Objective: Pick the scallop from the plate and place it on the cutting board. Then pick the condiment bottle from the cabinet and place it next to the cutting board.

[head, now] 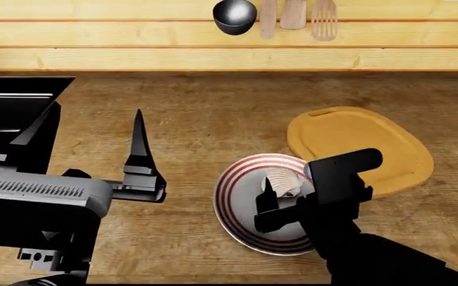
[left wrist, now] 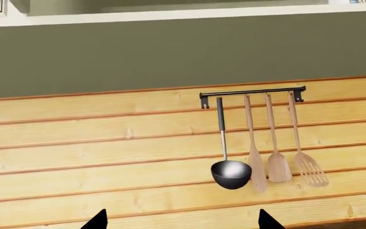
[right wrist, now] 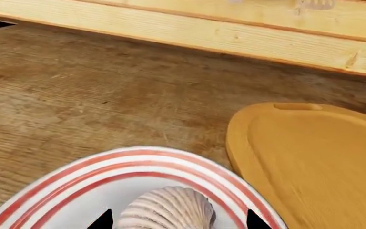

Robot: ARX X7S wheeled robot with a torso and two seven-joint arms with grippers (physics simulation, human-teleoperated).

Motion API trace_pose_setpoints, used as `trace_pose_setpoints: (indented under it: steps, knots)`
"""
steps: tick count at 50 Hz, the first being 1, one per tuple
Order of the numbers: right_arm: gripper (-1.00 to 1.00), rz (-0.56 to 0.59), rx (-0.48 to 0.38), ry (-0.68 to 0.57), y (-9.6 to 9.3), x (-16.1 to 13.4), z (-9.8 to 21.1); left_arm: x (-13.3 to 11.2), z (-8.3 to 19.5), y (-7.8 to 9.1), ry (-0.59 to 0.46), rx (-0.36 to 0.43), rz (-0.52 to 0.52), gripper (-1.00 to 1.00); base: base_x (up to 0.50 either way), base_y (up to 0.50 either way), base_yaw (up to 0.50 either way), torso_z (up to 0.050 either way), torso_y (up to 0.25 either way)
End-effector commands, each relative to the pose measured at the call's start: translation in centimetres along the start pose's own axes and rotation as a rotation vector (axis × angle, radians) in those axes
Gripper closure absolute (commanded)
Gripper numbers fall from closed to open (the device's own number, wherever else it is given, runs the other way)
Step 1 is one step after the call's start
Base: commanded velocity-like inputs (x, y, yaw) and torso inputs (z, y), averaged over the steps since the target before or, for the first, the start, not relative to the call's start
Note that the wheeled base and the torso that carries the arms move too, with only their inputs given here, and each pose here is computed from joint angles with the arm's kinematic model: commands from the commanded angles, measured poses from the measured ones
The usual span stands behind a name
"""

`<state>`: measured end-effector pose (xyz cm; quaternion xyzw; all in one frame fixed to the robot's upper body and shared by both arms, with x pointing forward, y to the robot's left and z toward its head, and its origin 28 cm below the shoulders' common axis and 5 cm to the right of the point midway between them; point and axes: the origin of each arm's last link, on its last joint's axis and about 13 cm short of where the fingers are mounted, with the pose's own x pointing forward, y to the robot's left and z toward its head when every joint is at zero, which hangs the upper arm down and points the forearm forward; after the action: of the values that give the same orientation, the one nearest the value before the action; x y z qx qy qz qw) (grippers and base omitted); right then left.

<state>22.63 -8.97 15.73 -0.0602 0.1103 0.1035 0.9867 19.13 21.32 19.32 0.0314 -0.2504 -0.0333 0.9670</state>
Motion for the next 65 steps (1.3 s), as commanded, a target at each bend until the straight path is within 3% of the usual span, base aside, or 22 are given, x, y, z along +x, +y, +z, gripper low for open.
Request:
trace_pose_setpoints:
  steps: [1, 26, 27, 48, 65]
  knots:
    - [-1.00, 0.009, 0.005, 0.037, 0.0, 0.9, -0.8, 0.0, 0.0, 0.0, -0.001, -0.001, -0.001, -1.00, 0.00, 0.00, 0.00, 0.000, 0.000]
    - [-1.00, 0.024, -0.004, 0.077, 0.1, 1.5, -1.3, 0.0, 0.1, 0.0, -0.005, 0.000, 0.002, -1.00, 0.00, 0.00, 0.00, 0.000, 0.000]
    - [1.00, 0.023, -0.006, 0.077, 0.1, 1.5, -1.3, 0.0, 0.1, 0.0, -0.006, 0.000, 0.003, -1.00, 0.00, 0.00, 0.00, 0.000, 0.000]
    - [1.00, -0.012, -0.043, 0.048, 0.1, 0.2, -0.2, -0.1, 0.1, 0.0, -0.008, 0.000, 0.002, -1.00, 0.00, 0.00, 0.00, 0.000, 0.000]
    - [1.00, -0.024, -0.035, -0.123, 0.1, -1.0, 2.6, -0.1, 0.2, 0.0, -0.010, 0.000, 0.003, -1.00, 0.00, 0.00, 0.00, 0.000, 0.000]
